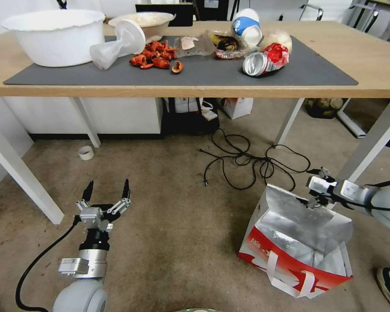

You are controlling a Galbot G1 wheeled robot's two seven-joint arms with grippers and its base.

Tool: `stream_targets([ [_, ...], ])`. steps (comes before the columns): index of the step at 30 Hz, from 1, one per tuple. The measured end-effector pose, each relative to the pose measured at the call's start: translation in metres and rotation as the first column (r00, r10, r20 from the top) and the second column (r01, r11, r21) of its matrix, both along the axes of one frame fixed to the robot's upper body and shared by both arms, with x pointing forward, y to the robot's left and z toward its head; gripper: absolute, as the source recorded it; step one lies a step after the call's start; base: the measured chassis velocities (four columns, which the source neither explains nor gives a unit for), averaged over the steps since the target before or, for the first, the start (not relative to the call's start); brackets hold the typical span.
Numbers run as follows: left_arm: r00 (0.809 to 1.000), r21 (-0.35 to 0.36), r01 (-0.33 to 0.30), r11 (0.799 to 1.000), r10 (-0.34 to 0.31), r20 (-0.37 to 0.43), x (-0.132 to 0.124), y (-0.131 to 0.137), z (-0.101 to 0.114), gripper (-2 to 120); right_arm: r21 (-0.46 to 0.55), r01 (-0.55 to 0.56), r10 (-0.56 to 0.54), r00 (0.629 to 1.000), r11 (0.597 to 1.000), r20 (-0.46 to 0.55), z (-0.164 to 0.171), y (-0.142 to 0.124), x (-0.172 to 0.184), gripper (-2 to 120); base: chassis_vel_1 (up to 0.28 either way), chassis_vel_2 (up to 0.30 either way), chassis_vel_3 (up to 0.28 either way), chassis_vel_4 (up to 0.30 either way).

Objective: Pick up the food delivery bag from the floor and place it on the table.

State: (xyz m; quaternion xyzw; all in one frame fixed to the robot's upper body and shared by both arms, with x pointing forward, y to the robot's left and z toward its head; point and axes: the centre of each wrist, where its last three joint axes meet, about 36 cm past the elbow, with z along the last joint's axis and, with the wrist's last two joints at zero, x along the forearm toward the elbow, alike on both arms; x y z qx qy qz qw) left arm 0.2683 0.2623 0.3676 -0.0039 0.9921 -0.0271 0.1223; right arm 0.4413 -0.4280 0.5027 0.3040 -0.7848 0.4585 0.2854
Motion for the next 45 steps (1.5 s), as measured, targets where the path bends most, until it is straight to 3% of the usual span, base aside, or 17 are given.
stream_targets([
  [5,1.000,0.007,-0.006,1.000,0.006,-0.006,0.000,-0.001,-0.003,100,0.010,-0.008,0.008,1.000,1.000,-0.005,-0.005,0.006,0.026,100,0.000,0.000,0.000,0.000],
  [10,1.000,0.008,-0.015,1.000,0.015,-0.011,-0.001,-0.001,-0.004,100,0.023,-0.037,0.038,0.998,0.999,-0.053,-0.036,0.027,0.044,100,0.000,0.000,0.000,0.000],
  [20,0.999,-0.001,-0.035,0.999,0.035,-0.016,-0.002,-0.002,-0.004,100,-0.027,-0.088,0.084,0.988,0.996,-0.134,-0.077,0.041,0.036,100,0.000,0.000,0.000,0.000],
  [37,1.000,-0.009,-0.026,1.000,0.026,-0.013,-0.005,-0.007,-0.001,100,-0.097,-0.095,0.084,0.990,0.991,-0.113,-0.098,0.037,0.046,99,0.000,0.000,0.000,0.000],
  [44,1.000,-0.010,-0.026,1.000,0.026,-0.009,-0.004,-0.007,0.000,100,-0.091,-0.089,0.077,0.989,0.992,-0.125,-0.100,0.034,0.048,81,0.000,0.000,0.000,0.000],
  [45,1.000,-0.010,-0.026,1.000,0.026,-0.009,-0.003,-0.007,0.000,100,-0.080,-0.087,0.077,0.989,0.993,-0.127,-0.100,0.035,0.047,73,0.000,0.000,0.000,0.000],
])
